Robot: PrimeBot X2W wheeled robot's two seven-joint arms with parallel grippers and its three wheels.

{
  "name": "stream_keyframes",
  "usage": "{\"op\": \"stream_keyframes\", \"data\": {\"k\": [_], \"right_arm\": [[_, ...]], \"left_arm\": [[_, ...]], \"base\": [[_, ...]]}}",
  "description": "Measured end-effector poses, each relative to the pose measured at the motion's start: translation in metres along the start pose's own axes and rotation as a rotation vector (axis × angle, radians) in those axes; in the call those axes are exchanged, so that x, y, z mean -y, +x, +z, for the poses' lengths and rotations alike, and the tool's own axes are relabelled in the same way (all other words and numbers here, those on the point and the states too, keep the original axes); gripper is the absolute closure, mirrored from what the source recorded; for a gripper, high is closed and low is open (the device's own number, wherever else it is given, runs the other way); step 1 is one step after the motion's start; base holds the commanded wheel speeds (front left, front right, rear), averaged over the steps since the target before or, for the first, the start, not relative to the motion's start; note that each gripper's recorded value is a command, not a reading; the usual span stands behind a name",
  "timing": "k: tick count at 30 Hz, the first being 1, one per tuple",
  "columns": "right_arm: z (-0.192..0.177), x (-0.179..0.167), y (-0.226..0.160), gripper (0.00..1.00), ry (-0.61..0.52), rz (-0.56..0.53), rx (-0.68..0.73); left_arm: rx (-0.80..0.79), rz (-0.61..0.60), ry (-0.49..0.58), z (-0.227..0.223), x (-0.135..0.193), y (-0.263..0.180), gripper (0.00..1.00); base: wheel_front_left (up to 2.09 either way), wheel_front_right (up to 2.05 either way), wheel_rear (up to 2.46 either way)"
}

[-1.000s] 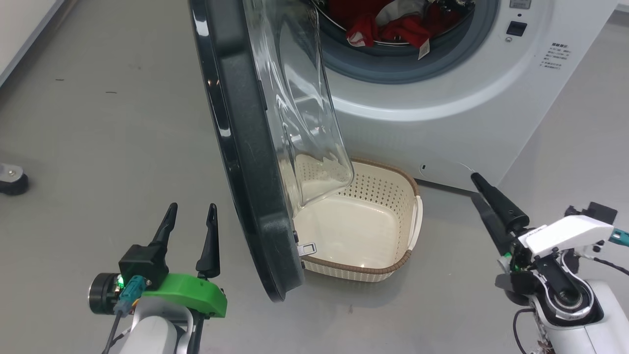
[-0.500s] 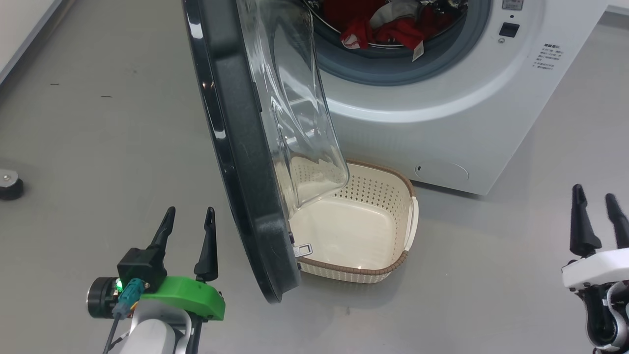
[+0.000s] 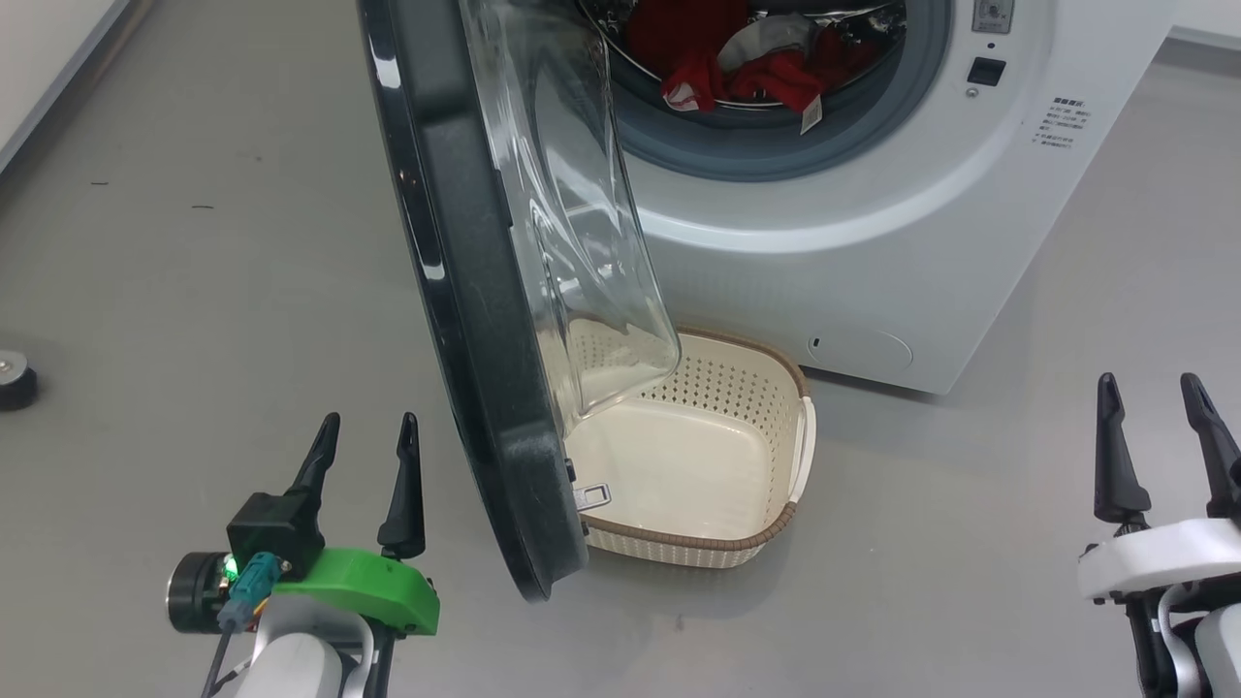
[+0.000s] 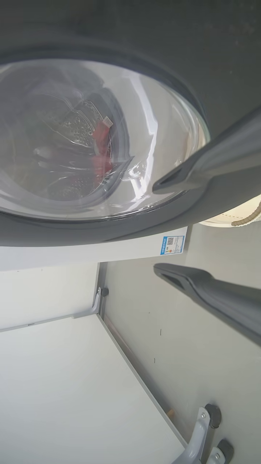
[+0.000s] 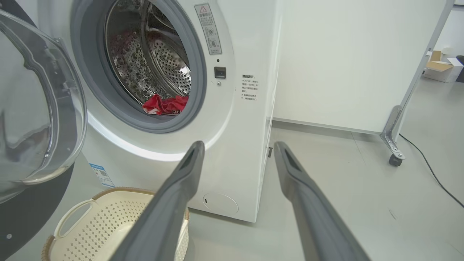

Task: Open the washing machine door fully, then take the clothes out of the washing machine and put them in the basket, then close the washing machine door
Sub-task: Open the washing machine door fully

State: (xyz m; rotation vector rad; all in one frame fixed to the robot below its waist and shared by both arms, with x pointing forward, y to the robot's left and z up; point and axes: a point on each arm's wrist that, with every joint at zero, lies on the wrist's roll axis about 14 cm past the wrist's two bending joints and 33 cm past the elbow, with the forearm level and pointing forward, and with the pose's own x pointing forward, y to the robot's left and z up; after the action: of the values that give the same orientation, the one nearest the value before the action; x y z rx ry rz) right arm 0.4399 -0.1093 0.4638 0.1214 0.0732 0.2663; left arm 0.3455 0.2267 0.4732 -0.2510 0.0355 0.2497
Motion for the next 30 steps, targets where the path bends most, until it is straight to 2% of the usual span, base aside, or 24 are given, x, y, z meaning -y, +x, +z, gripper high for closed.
{"op": "stream_keyframes", "data": {"k": [6, 13, 30], "right_arm": [[0.02, -0.013, 0.001, 0.0, -0.008, -0.001, 0.079], [0.002, -0.023, -0.018, 0.0, 0.016, -0.02, 0.033], [-0.007, -0.029, -0.029, 0.0, 0.019, -0.037, 0.015]], "left_arm": [[-0.003, -0.001, 0.006, -0.001, 0.0, -0.001, 0.0], [-0.002, 0.005, 0.008, -0.001, -0.002, -0.002, 0.0], [-0.004, 0.007, 0.007, -0.002, -0.003, -0.002, 0.0]], "base": [[0.0, 0.0, 0.0], [0.0, 0.0, 0.0], [0.0, 0.0, 0.0]]}}
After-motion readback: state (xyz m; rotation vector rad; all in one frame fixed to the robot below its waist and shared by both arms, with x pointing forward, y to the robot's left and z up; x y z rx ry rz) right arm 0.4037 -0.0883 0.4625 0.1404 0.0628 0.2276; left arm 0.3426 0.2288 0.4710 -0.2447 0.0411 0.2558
